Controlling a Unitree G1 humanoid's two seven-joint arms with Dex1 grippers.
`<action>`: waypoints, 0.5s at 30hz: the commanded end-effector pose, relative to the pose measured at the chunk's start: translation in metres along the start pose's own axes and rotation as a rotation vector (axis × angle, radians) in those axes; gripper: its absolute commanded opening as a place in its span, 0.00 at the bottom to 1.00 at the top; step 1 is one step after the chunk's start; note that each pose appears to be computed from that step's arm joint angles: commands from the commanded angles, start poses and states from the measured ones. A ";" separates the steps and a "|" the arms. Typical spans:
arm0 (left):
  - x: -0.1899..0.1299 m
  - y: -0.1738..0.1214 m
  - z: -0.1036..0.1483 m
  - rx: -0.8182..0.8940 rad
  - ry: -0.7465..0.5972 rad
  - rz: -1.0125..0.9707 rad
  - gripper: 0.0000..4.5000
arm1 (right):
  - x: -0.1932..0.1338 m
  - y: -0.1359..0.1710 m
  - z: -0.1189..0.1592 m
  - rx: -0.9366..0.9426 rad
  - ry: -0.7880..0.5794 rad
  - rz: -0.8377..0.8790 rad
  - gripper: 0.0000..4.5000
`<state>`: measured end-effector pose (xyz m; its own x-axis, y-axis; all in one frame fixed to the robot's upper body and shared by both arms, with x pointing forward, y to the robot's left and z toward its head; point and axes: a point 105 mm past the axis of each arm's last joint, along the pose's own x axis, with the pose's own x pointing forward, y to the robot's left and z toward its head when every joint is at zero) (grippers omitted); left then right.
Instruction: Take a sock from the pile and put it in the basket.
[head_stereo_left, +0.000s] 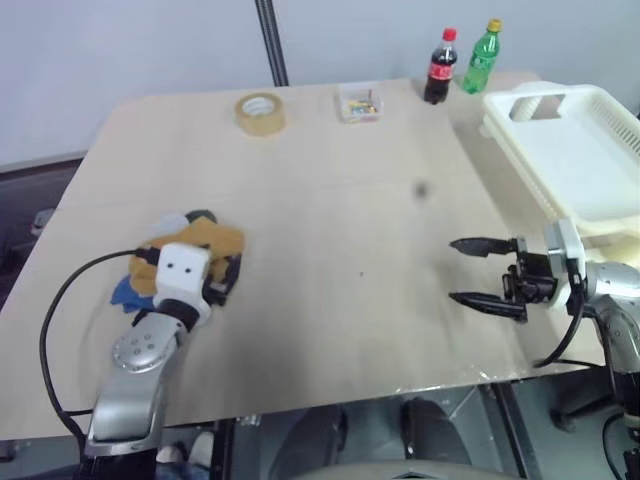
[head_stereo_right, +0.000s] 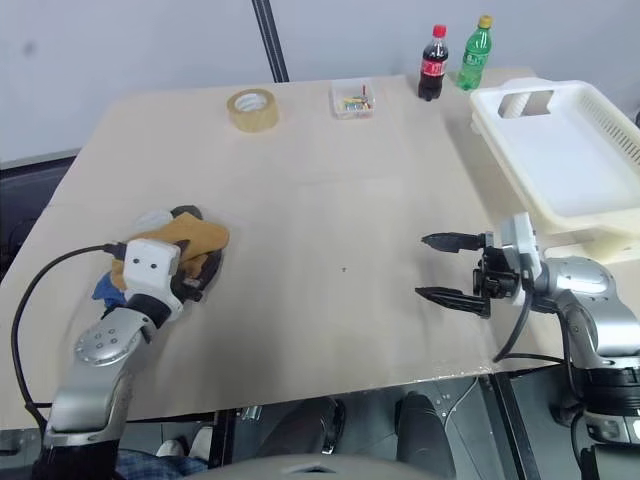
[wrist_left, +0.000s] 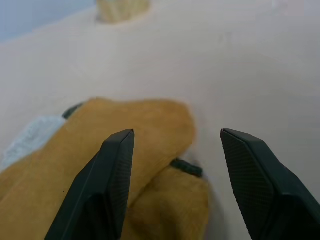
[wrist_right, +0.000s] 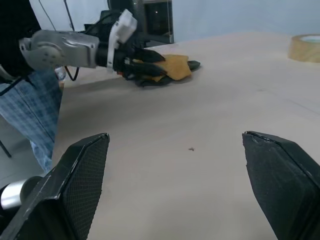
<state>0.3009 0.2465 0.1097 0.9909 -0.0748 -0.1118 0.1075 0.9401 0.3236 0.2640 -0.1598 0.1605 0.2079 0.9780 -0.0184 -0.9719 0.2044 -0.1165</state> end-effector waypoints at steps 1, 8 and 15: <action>0.008 0.007 -0.003 0.045 0.029 0.055 0.65 | 0.003 0.000 0.010 -0.048 -0.022 0.010 0.98; 0.021 0.003 -0.013 0.109 0.083 0.025 0.65 | 0.005 0.002 0.010 -0.052 -0.034 0.001 0.98; 0.026 0.007 -0.009 0.196 0.090 0.024 0.65 | 0.007 0.002 0.009 -0.052 -0.040 -0.004 0.98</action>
<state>0.3253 0.2508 0.0974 0.9826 -0.0209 -0.1843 0.1071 0.8751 0.4719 0.2666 -0.1562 0.1616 0.2240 0.9745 0.0089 -0.9665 0.2234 -0.1262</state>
